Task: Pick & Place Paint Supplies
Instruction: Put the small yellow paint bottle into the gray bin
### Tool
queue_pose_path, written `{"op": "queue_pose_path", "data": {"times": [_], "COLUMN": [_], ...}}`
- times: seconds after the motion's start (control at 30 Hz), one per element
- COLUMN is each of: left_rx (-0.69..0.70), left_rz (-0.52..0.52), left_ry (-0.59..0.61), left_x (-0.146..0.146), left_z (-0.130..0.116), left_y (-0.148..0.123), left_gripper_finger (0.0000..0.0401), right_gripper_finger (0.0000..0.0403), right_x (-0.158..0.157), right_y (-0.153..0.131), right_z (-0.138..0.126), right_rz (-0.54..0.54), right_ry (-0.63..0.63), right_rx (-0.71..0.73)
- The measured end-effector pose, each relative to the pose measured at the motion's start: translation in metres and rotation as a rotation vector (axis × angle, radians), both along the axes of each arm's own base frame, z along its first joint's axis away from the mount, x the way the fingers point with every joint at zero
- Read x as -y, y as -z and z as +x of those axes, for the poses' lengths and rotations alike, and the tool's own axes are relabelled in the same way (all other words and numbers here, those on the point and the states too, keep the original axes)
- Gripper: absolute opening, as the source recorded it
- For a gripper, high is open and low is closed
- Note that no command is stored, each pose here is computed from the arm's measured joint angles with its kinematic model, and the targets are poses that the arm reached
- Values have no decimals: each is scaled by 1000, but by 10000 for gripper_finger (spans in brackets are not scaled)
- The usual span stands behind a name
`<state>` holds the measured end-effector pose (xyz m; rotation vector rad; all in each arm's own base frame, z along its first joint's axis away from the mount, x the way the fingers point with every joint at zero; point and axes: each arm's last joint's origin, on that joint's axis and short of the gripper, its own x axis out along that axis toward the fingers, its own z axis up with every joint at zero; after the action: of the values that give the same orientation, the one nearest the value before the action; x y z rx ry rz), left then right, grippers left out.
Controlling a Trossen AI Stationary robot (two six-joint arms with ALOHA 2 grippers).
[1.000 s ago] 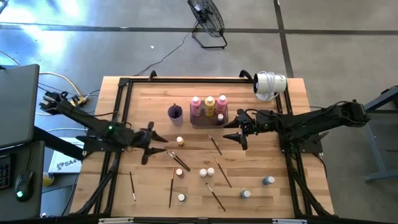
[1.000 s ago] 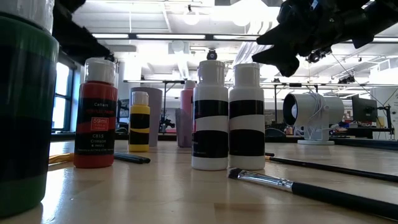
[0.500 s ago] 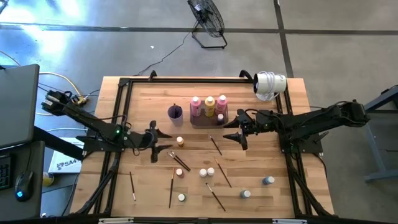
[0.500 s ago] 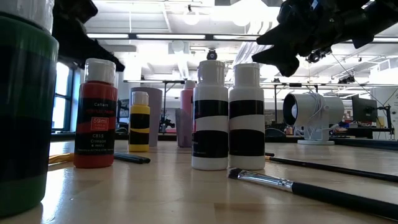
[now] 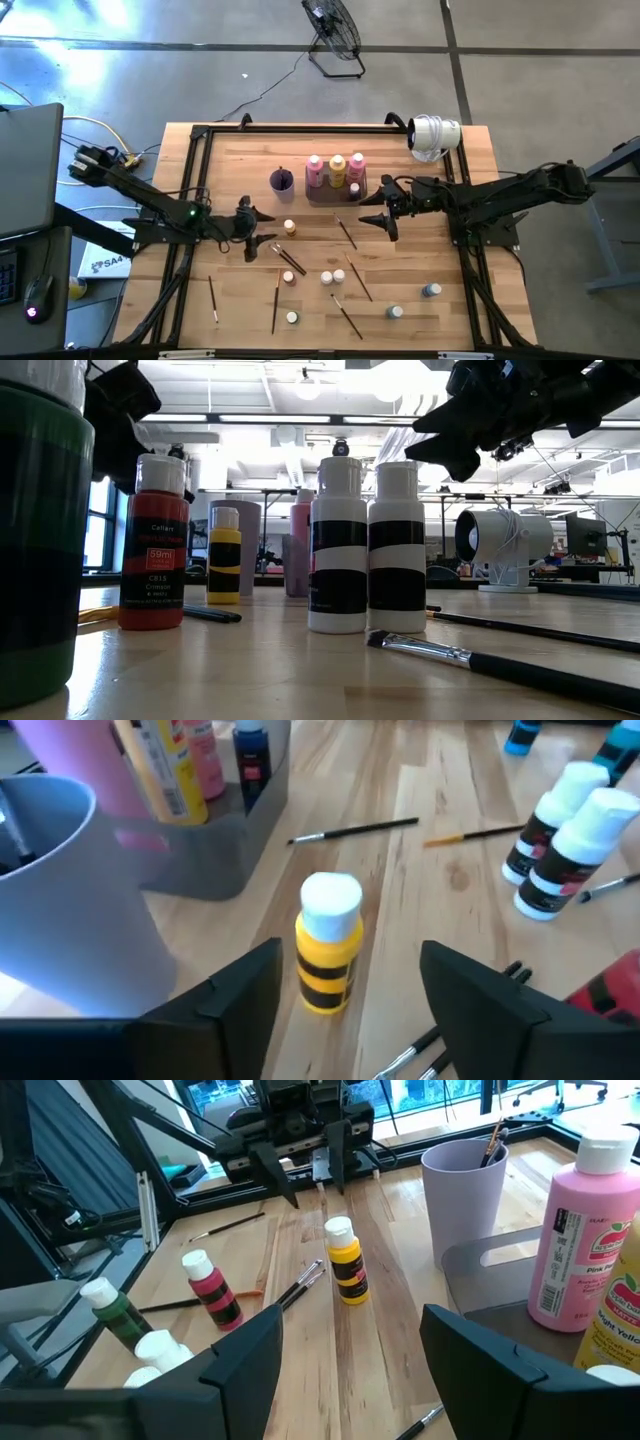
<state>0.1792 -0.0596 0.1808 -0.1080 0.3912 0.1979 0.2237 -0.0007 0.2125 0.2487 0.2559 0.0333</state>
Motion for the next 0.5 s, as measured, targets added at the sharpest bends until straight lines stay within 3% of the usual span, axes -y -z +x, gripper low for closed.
{"op": "queue_pose_path", "data": {"times": [0.33,0.5], "left_rx": [45,31], "left_rz": [-29,-45], "left_ry": [24,-33], "left_x": [4,4], "left_z": [8,10], "left_y": [1,6], "left_gripper_finger": [253,253], "right_gripper_finger": [228,228], "right_x": [0,0], "right_y": [0,0], "right_z": [0,0], "right_rz": [1,1], "right_ry": [-3,-3], "right_rx": [0,0]}}
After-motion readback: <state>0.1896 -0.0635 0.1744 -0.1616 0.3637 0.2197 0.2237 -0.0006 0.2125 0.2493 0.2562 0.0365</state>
